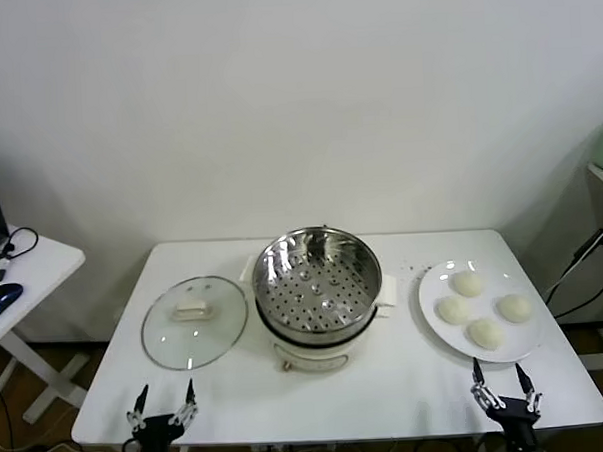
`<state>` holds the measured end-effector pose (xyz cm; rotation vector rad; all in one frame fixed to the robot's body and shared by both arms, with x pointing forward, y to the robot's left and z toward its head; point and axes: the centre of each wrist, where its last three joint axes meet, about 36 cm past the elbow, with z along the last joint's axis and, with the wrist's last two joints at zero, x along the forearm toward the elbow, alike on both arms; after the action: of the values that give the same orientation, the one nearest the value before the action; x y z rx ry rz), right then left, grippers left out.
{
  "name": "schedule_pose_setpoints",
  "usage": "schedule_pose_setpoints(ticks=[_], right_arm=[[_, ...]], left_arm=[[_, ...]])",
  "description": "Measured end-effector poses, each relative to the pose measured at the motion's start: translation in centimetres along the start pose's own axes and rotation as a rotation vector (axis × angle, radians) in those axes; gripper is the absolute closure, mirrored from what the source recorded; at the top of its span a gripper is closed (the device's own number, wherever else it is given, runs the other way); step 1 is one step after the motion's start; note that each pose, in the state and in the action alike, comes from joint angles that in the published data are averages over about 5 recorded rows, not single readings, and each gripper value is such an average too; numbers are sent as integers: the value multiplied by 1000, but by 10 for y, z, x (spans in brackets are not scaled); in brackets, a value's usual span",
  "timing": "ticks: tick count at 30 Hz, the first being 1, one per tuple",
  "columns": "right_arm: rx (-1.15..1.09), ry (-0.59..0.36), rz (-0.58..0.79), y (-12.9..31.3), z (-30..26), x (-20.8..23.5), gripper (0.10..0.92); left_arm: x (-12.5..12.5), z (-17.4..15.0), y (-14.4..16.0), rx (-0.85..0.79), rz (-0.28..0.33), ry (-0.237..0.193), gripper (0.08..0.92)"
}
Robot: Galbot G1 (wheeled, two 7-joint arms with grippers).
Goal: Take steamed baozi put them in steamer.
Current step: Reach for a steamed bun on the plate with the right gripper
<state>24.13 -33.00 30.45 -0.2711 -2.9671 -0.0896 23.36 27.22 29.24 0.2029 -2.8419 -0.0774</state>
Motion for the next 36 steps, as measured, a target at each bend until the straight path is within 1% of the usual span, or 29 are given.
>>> schedule_pose_setpoints(ticks=[3, 8, 19, 27, 36], right_arm=[[14, 11, -1, 1, -10, -6, 200], [46, 48, -7, 1, -39, -28, 200], [192, 150, -71, 4, -119, -105, 200], [405, 201, -132, -10, -175, -172, 200], [747, 274, -287, -26, -233, -240, 200]], left_arm=[[0, -1, 0, 0, 0, -2, 177], [0, -2, 1, -8, -2, -6, 177], [-1, -4, 4, -26, 3, -20, 177], [-3, -7, 4, -34, 12, -28, 177], [-5, -5, 5, -41, 20, -32, 177]])
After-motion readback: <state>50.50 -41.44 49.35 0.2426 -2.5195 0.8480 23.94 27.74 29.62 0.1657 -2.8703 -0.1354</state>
